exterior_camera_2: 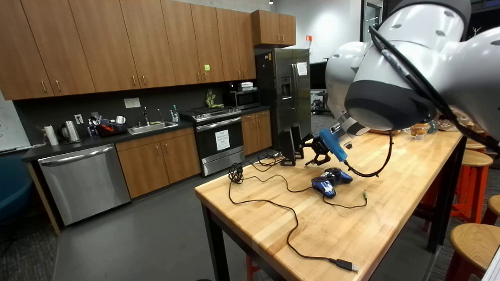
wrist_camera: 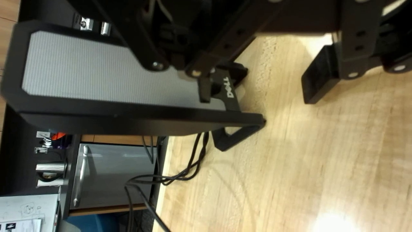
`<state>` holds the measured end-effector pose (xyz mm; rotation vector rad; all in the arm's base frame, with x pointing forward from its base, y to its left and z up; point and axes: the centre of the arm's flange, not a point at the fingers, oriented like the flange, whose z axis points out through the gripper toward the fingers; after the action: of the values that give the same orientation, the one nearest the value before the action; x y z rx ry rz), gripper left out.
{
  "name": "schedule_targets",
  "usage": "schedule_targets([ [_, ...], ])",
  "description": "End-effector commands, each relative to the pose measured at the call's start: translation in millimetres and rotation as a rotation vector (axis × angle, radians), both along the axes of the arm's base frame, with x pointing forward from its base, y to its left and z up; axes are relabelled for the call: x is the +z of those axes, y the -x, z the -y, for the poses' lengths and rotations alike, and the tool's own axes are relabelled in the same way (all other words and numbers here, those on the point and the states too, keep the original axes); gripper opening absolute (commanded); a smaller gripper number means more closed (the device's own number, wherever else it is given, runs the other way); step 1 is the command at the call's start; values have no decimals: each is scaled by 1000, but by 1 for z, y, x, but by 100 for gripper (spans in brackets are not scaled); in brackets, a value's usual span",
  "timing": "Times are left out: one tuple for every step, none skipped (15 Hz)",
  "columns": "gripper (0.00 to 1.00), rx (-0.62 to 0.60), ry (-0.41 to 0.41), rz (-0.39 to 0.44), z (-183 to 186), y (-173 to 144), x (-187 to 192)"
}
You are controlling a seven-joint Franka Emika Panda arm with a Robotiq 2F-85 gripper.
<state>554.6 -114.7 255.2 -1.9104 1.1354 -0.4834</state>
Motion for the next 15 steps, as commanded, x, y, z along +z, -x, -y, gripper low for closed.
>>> schedule_targets([
  [74,12,-2,4,5,1,6],
  [73,12,-1,6,5,1,6],
  [73,13,-2,7,5,1,6],
  [72,14,-1,7,5,1,6],
  [72,15,-1,7,5,1,6],
  [71,17,-1,7,5,1,6],
  [70,19,-2,6,5,1,6],
  [66,22,-2,6,5,1,6],
  [64,25,-4,7,5,1,6],
  [64,27,-6,8,5,1,7],
  [63,29,-9,9,4,1,7],
  [62,30,-11,11,4,1,7],
  [61,31,-13,12,4,1,7],
  [60,31,-15,14,4,1,7],
  [59,31,-15,16,4,1,7],
])
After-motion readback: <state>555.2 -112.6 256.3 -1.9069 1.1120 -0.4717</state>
